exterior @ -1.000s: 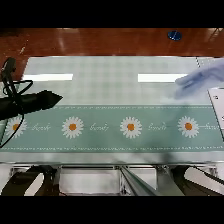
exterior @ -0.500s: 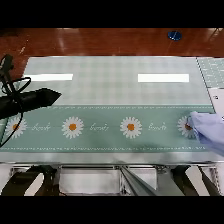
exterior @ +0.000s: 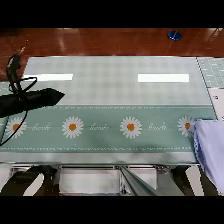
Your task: Fold the shirts.
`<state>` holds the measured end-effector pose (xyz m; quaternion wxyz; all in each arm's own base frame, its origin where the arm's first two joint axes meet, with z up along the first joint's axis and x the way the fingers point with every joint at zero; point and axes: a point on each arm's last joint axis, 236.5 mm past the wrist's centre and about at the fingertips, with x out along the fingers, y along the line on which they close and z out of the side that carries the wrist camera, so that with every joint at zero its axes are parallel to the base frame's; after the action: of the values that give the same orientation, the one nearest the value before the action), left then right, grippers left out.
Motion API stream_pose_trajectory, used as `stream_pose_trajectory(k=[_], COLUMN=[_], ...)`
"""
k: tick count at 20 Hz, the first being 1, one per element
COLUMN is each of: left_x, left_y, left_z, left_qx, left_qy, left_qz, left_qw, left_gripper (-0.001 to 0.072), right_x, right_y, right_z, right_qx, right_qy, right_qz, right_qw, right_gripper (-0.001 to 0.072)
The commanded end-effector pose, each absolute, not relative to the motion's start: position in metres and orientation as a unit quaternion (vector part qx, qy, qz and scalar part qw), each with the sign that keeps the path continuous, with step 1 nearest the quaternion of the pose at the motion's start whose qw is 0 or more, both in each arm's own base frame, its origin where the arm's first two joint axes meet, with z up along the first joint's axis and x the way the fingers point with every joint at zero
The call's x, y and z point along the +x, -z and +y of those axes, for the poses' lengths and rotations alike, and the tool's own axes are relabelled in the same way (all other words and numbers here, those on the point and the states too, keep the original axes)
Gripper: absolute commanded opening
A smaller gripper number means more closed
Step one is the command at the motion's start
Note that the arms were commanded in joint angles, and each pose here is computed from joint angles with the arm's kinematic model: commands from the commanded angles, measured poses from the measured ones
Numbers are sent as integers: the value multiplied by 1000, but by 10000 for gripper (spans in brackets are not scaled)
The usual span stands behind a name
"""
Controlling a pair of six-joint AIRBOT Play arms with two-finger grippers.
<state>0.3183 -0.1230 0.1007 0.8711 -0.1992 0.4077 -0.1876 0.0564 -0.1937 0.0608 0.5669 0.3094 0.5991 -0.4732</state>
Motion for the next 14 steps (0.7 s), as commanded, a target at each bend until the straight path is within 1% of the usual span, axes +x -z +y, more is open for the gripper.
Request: stream_pose_trajectory(k=[1,2,4,6,7,8,9,10,11,12,14], left_x=[334,340,370,395,401,405,407,407,407,408,417], left_y=[-105,-114,-149,-204,-227,-244,-250,-240,-216,-177,-97], left_z=[-123,-120,-118,-139,-156,-175,-192,-201,-204,-198,-165], left_qx=[-165,-158,-164,-164,-149,-127,-110,-100,-83,-68,-48], left_qy=[204,208,211,254,279,306,327,332,326,297,204], left_qz=[410,413,385,351,338,323,317,328,354,397,471], left_qw=[874,873,883,886,886,886,884,879,873,866,857], left_gripper=[19,19,19,18,18,18,18,18,18,18,18], right_x=[151,187,272,349,383,407,418,421,420,418,414], right_y=[-79,-91,-124,-151,-158,-156,-144,-122,-98,-73,-28], right_z=[-196,-188,-155,-95,-53,-17,11,33,47,56,70], right_qx=[347,351,320,257,218,175,137,94,54,23,-7], right_qy=[353,300,188,80,27,-9,-27,-39,-42,-36,-33], right_qz=[533,523,503,479,468,466,481,507,536,562,600], right_qw=[686,717,781,835,856,867,866,856,841,826,800], right_gripper=[21,21,20,21,20,20,21,21,21,21,21])
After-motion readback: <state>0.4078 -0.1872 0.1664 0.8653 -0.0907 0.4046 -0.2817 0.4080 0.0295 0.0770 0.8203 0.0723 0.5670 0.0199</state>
